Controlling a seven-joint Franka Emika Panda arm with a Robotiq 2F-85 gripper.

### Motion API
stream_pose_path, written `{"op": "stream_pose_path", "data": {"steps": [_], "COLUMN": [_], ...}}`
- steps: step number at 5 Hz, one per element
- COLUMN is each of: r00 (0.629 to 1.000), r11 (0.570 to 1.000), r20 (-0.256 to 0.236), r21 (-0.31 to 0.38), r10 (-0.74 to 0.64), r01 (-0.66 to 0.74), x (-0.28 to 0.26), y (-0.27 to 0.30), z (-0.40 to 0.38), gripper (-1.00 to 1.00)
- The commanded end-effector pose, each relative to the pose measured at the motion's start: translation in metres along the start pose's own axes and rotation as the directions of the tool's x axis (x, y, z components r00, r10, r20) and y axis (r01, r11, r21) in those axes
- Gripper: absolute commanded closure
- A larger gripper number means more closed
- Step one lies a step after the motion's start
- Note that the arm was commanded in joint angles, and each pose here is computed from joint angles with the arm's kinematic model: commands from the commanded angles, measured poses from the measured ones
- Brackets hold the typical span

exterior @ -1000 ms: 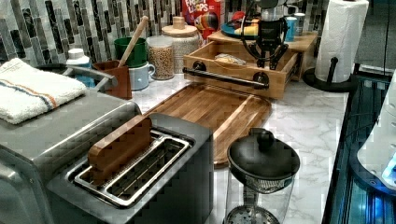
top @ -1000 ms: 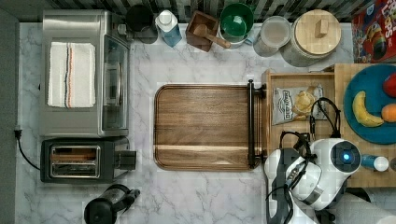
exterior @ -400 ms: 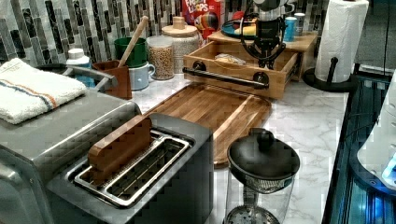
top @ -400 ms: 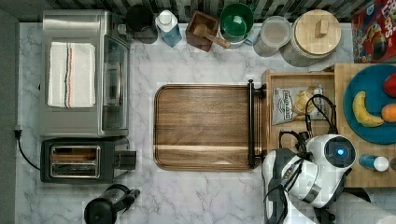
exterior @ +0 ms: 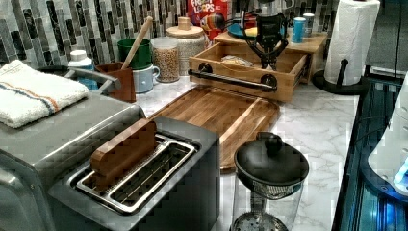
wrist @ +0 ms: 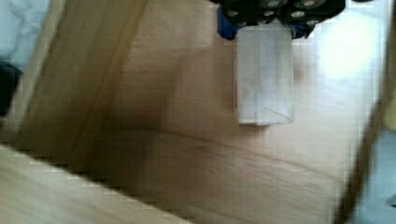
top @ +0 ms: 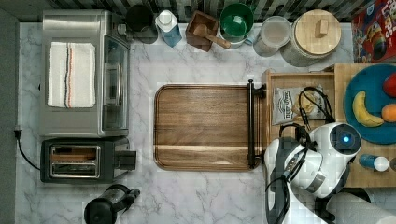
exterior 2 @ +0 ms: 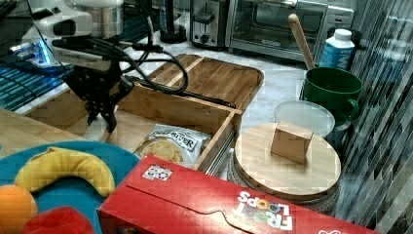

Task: Pick up the butter.

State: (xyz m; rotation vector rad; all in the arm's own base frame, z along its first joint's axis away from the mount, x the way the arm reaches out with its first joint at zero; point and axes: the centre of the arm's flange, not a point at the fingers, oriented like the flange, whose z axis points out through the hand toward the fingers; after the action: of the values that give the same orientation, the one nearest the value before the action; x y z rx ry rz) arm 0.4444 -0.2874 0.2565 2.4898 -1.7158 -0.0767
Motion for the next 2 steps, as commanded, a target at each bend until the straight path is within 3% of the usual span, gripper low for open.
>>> {"op": "stream_pose_path", "data": {"steps": [1,2], "r00": [0.989,0.991], "r11": [0.995,0.999], "r20": [-0.125,-0.133], "r21": [0.041,-0.025], "r10": [-0.082,-0.028], "r01": [0.087,0.024], "x": [0.033,0.0], "y": [-0.076,-0.105], "z": [-0.182,-0.213], "gripper": [1.0,1.0]}}
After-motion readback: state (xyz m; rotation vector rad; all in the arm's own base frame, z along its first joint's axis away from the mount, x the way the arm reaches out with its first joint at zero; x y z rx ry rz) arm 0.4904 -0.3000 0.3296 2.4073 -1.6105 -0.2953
